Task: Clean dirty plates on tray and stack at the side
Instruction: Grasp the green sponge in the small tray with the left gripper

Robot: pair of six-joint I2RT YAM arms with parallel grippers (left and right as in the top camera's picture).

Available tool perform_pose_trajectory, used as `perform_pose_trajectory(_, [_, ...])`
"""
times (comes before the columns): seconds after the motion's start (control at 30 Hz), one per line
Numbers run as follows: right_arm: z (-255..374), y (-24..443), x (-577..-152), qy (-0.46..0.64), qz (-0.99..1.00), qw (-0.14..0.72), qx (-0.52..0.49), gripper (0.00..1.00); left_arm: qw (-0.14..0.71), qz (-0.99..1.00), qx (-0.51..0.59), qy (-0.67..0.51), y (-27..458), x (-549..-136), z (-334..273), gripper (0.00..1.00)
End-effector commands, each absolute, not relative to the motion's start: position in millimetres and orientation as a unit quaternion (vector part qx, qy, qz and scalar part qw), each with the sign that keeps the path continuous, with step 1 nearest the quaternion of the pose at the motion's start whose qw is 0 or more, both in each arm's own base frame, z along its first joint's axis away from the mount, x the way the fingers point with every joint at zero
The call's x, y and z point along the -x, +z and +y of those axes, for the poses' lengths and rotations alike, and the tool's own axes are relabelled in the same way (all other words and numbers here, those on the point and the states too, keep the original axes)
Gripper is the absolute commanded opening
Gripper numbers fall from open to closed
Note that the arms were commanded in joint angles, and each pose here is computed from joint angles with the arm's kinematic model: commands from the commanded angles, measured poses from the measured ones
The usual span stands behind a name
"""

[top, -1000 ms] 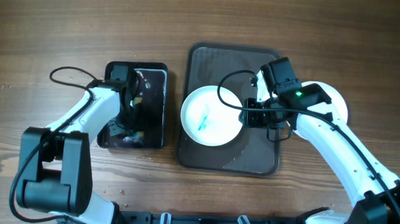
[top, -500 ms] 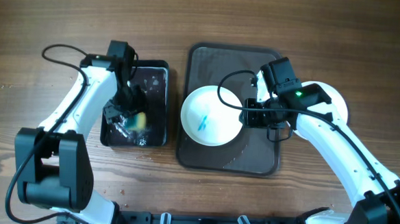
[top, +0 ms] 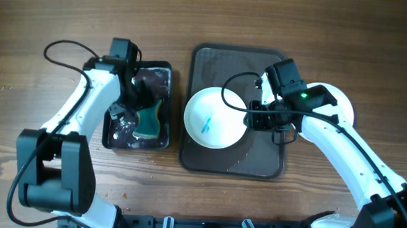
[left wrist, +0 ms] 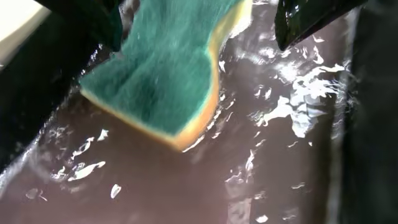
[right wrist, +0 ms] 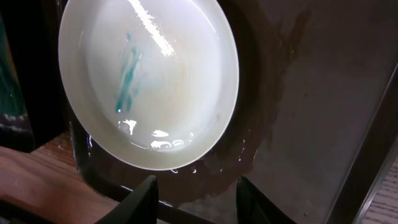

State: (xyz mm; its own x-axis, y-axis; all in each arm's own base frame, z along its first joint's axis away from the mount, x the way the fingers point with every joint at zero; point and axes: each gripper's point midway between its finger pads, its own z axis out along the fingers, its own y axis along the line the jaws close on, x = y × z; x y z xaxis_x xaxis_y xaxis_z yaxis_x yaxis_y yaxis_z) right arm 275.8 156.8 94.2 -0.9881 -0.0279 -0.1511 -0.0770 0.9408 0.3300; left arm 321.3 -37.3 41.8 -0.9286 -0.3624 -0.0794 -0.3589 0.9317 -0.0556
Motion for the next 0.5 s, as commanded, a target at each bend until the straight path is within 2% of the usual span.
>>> perform_pose_trajectory(0.0, [160.6,101.3,-278.7,0.181,0.980,0.081,0.034,0.41,0.038,0.989,0.138,-0.032,15.3,-309.9,-56.6,0.76])
perform_pose_trajectory(0.03, [160.7,101.3,-278.7,0.181,0.980,0.081,0.034,0.41,0.045,0.990,0.132,-0.032,12.7,-311.3,-59.4,0.75])
perform_pose_trajectory(0.1, [160.7,101.3,-278.6,0.181,0.980,0.080,0.033,0.41,0.066,0.990,0.122,-0.025,9.5,-317.7,-61.4,0.65])
perform_pose_trajectory(0.2, [160.4,101.1,-278.0,0.180,0.980,0.079,0.033,0.41,0.100,0.987,0.123,0.001,11.4,-331.0,-53.5,0.31])
perform_pose_trajectory(0.27, [160.1,100.9,-277.2,0.180,0.980,0.078,0.033,0.38,0.114,0.986,0.123,0.018,12.7,-335.9,-47.1,0.04])
perform_pose_trajectory(0.43, [159.4,100.4,-275.4,0.178,0.981,0.074,0.033,0.37,0.114,0.984,0.126,0.046,18.2,-334.7,-37.4,0.04])
perform_pose_trajectory(0.47, [159.4,100.4,-275.4,0.178,0.981,0.074,0.033,0.37,0.113,0.985,0.126,0.044,20.8,-334.6,-38.2,0.12])
